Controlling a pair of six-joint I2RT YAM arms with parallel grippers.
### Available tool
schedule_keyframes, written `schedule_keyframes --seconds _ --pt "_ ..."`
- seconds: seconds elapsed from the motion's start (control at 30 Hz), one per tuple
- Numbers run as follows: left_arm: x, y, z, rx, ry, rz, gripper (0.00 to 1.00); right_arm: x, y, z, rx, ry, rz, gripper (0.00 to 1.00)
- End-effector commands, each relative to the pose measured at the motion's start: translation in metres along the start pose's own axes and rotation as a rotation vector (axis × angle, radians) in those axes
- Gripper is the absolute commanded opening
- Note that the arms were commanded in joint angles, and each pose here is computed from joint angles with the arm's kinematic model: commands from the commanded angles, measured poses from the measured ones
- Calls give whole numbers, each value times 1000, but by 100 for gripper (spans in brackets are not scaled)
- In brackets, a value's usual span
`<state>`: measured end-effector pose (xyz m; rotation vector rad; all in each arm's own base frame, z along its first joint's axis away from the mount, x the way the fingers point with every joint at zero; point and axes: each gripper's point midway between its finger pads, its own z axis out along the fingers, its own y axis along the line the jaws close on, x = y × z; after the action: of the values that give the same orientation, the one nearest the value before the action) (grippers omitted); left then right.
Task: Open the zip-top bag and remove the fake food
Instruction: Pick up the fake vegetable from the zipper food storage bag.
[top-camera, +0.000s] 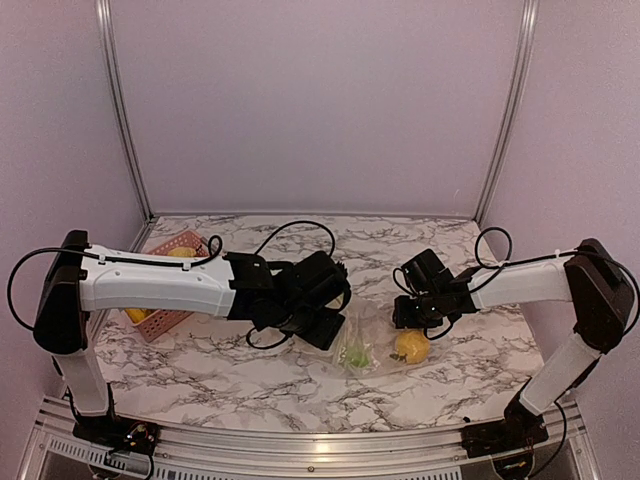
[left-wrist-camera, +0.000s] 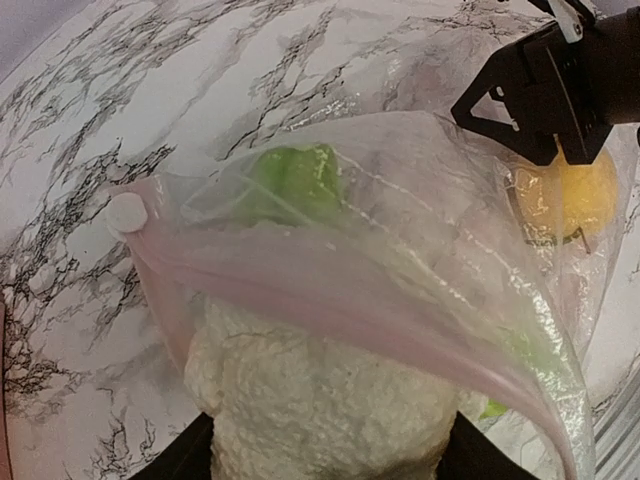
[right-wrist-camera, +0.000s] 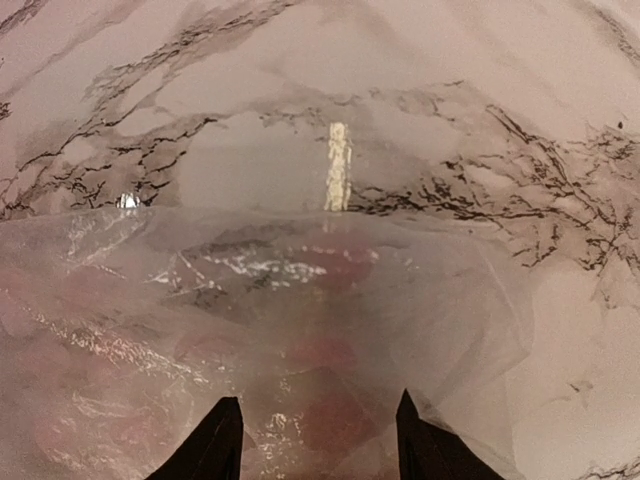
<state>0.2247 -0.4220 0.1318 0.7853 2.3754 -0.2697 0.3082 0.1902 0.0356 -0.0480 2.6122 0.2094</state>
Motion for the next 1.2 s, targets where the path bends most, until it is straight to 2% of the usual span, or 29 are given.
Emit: schedule_keyframes --seconds 0.0,0.63,1.17 --pt "4 8 -10 -19 5 21 68 -5 4 2 6 -7 0 51" --pt "36 36 -21 -47 56 -30 69 -5 8 4 -10 -4 -3 51" --pt "57 67 -38 -137 79 -104 69 -5 9 2 -21 -6 -1 51"
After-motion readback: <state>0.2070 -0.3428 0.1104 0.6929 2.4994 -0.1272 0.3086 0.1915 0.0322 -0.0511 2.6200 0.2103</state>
